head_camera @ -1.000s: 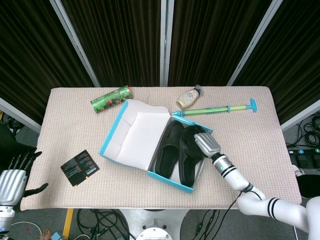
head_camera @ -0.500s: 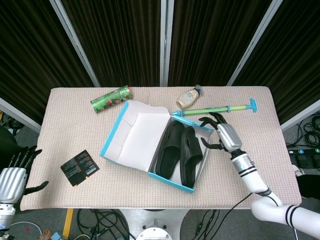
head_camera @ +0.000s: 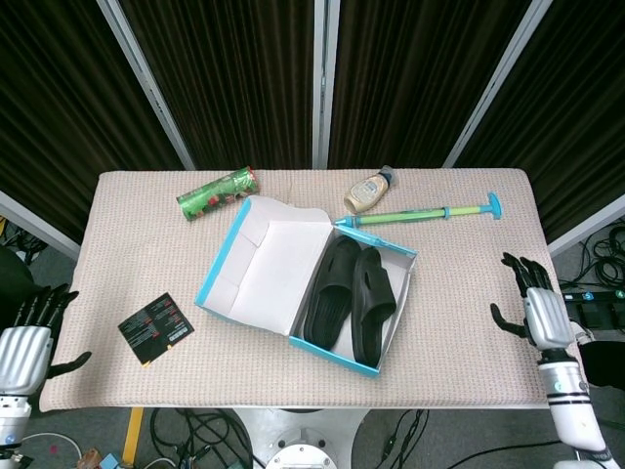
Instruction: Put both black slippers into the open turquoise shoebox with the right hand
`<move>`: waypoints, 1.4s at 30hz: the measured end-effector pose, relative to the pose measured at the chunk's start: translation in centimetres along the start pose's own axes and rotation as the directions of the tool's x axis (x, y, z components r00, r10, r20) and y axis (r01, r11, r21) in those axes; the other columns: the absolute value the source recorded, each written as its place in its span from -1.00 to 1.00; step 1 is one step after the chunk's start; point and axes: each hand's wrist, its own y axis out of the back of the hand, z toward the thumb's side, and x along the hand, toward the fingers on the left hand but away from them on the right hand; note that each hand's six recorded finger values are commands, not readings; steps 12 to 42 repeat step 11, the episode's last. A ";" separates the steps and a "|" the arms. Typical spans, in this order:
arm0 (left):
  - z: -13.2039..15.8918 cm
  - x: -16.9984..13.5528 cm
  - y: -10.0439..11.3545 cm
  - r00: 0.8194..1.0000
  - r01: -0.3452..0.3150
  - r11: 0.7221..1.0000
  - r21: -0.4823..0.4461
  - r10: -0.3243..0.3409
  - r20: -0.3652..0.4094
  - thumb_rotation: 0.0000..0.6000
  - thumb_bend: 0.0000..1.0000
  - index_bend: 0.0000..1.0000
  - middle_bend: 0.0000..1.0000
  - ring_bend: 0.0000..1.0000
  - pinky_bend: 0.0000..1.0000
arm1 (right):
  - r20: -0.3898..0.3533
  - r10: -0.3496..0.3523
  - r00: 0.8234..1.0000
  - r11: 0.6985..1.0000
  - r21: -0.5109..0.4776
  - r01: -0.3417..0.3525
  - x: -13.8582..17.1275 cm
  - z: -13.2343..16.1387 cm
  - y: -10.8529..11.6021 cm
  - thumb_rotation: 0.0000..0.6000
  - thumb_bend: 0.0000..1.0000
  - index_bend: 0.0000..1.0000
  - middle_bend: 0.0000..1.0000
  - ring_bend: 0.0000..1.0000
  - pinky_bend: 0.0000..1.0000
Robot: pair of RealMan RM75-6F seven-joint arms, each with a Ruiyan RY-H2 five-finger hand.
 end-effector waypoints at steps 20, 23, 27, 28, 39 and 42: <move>-0.5 -0.4 -0.5 0.999 0.000 0.999 0.045 0.002 -0.042 1.00 -0.89 -0.72 -0.87 -0.96 -0.82 | -0.047 -0.028 0.998 1.000 0.006 0.028 5.2 0.2 0.8 0.91 -0.39 -1.00 -0.83 -1.00 -1.00; -0.5 -0.4 -0.5 0.999 0.000 0.999 0.045 0.002 -0.042 1.00 -0.89 -0.72 -0.87 -0.96 -0.82 | -0.047 -0.028 0.998 1.000 0.006 0.028 5.2 0.2 0.8 0.91 -0.39 -1.00 -0.83 -1.00 -1.00; -0.5 -0.4 -0.5 0.999 0.000 0.999 0.045 0.002 -0.042 1.00 -0.89 -0.72 -0.87 -0.96 -0.82 | -0.047 -0.028 0.998 1.000 0.006 0.028 5.2 0.2 0.8 0.91 -0.39 -1.00 -0.83 -1.00 -1.00; -0.5 -0.4 -0.5 0.999 0.000 0.999 0.045 0.002 -0.042 1.00 -0.89 -0.72 -0.87 -0.96 -0.82 | -0.047 -0.028 0.998 1.000 0.006 0.028 5.2 0.2 0.8 0.91 -0.39 -1.00 -0.83 -1.00 -1.00; -0.5 -0.4 -0.5 0.999 0.000 0.999 0.045 0.002 -0.042 1.00 -0.89 -0.72 -0.87 -0.96 -0.82 | -0.047 -0.028 0.998 1.000 0.006 0.028 5.2 0.2 0.8 0.91 -0.39 -1.00 -0.83 -1.00 -1.00; -0.5 -0.4 -0.5 0.999 0.000 0.999 0.045 0.002 -0.042 1.00 -0.89 -0.72 -0.87 -0.96 -0.82 | -0.047 -0.028 0.998 1.000 0.006 0.028 5.2 0.2 0.8 0.91 -0.39 -1.00 -0.83 -1.00 -1.00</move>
